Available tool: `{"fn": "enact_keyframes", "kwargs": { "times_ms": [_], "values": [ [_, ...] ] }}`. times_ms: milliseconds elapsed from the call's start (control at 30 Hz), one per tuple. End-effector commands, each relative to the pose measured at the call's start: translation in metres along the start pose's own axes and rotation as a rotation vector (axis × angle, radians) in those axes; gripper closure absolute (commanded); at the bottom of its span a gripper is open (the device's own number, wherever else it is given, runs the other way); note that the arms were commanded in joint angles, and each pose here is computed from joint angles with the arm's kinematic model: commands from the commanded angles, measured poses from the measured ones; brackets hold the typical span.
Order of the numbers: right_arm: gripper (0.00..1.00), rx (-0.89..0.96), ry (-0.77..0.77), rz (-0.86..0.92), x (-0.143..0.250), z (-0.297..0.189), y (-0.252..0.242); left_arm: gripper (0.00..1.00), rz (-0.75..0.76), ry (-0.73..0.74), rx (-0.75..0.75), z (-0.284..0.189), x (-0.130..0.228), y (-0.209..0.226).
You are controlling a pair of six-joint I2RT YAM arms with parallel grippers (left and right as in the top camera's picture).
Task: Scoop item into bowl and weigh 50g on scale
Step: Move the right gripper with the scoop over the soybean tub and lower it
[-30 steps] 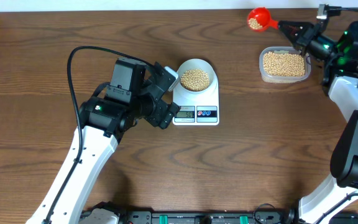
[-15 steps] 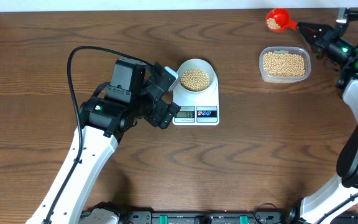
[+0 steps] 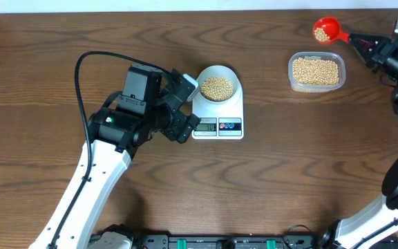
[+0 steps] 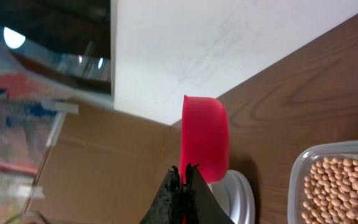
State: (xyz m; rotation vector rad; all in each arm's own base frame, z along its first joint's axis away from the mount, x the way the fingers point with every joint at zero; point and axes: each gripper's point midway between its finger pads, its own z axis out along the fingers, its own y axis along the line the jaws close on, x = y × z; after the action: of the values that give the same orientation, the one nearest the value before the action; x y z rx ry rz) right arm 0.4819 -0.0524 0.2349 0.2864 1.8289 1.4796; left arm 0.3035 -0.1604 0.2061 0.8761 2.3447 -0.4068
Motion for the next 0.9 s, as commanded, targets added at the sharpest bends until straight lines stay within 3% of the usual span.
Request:
{"fn": "enact_keyframes", "kwargs": {
  "times_ms": [0, 167, 400, 867],
  "values": [
    [0.98, -0.056, 0.077, -0.078, 0.013, -0.005, 0.005, 0.16, 0.012, -0.004, 0.002, -0.001, 0.0, 0.0],
    [0.98, -0.098, 0.117, -0.198, 0.021, -0.008, 0.01, 0.16, 0.012, -0.004, 0.002, -0.001, 0.0, 0.0],
    [0.98, -0.085, 0.097, -0.221, 0.017, -0.011, 0.007, 0.15, 0.012, -0.004, 0.002, -0.001, 0.0, 0.0],
    [0.98, -0.001, -0.001, -0.036, -0.002, -0.011, -0.003, 0.16, 0.012, -0.004, 0.002, -0.001, 0.0, 0.0]
  ]
}}
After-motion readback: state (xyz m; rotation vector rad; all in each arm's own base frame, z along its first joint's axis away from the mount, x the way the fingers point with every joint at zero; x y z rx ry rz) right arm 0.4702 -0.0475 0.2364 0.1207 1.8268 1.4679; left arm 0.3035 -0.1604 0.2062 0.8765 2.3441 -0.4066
